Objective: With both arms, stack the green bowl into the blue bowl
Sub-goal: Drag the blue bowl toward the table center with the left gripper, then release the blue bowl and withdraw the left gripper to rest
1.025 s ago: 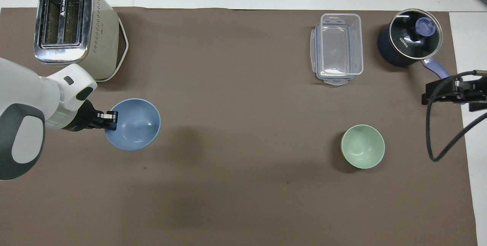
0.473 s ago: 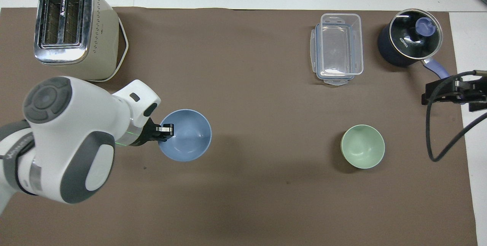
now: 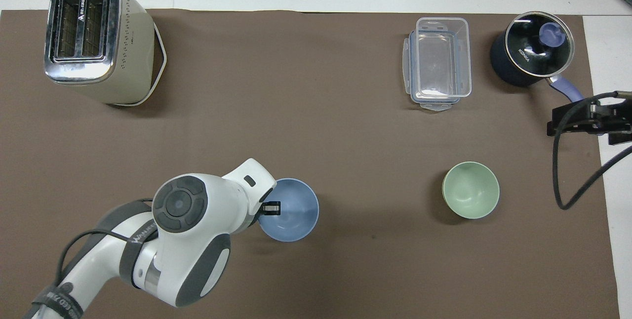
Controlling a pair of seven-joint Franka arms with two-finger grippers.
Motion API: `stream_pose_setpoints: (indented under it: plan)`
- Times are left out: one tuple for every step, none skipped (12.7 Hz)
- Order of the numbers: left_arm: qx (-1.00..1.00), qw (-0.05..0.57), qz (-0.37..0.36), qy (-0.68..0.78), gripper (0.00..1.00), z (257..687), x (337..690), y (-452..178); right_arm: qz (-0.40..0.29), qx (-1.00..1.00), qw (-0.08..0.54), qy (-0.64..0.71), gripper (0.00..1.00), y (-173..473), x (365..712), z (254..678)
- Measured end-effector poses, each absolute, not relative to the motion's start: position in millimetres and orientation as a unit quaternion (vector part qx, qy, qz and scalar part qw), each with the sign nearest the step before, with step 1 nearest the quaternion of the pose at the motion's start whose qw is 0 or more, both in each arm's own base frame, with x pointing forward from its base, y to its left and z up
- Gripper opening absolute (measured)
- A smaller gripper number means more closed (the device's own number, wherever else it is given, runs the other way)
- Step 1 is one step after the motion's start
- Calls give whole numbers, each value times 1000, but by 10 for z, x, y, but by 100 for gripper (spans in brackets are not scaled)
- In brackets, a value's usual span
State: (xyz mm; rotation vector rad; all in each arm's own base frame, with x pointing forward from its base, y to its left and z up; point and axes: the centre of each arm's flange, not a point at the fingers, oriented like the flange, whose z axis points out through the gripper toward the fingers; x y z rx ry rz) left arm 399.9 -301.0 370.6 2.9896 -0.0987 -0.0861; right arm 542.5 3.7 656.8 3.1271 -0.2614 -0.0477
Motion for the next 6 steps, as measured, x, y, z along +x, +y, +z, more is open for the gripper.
stream_pose_setpoints:
  plan:
    - [996,72,-29,-38,5,3573,3921,-3052,-15,996,2,-83,100,37,5425,6568]
    - [996,73,-25,-43,5,3465,3873,-3098,-15,996,2,-83,100,37,5425,6568]
    - [996,74,-20,-47,6,3373,3845,-3138,-15,996,2,-83,100,36,5425,6568]
    - [996,75,-17,-47,9,3325,3847,-3159,-15,996,2,-83,100,35,5425,6568]
    - [996,77,-15,-46,23,3313,3874,-3159,-15,996,2,-83,100,35,5425,6568]
    - [996,80,-10,-40,36,3349,3937,-3134,-15,996,2,-84,100,34,5425,6568]
